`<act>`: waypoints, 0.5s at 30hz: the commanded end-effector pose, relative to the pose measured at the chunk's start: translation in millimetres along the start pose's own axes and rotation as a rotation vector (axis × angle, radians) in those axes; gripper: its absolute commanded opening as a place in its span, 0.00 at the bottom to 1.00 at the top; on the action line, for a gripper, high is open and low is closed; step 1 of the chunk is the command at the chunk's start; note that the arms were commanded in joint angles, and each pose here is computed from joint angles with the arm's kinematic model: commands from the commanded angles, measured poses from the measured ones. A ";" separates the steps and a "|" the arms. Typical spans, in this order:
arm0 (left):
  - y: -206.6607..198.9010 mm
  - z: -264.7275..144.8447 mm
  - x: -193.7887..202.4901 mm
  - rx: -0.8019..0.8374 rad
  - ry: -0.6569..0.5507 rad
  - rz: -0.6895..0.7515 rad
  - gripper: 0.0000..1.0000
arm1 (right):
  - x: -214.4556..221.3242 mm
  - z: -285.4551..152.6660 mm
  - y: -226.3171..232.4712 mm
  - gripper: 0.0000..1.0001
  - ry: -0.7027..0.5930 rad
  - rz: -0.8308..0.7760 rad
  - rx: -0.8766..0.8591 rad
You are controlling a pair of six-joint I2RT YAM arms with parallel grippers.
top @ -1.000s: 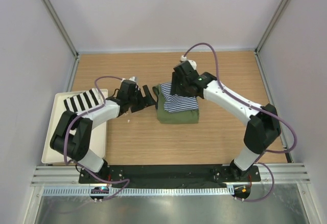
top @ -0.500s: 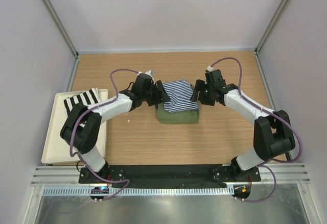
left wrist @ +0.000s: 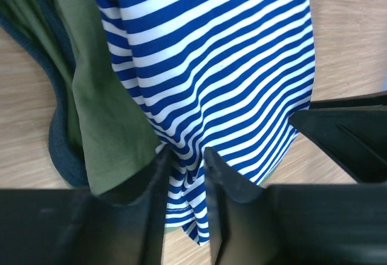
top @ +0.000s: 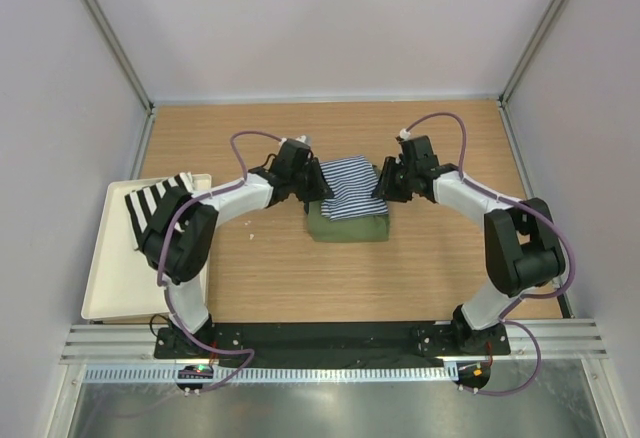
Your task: Fold and stack the tank tops
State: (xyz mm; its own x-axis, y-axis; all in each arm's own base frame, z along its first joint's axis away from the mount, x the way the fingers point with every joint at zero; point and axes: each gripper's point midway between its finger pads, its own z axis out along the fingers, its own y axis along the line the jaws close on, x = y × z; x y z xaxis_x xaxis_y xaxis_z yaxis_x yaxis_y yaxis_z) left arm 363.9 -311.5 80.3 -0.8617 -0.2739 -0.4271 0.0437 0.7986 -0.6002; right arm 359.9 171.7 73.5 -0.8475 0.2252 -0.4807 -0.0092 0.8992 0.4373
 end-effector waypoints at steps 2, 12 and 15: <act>-7.0 -2.7 -12.4 -0.009 -0.034 0.012 0.14 | -0.5 5.4 6.4 0.28 -0.003 -0.014 -0.068; -31.5 -25.7 -23.3 0.062 0.032 0.003 0.00 | 2.4 -33.1 40.0 0.02 0.000 0.002 -0.187; -29.3 -28.3 -18.2 0.064 0.085 -0.005 0.00 | 3.3 -43.9 46.8 0.01 -0.004 -0.002 -0.194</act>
State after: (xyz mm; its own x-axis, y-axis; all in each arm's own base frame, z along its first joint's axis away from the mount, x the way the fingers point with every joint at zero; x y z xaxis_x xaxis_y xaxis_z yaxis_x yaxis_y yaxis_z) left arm 367.3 -312.6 104.4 -0.8834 -0.2560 -0.3927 0.0424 0.7907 -0.6107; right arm 340.5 187.0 92.7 -0.8631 0.2213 -0.4540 -0.0619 0.8458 0.5299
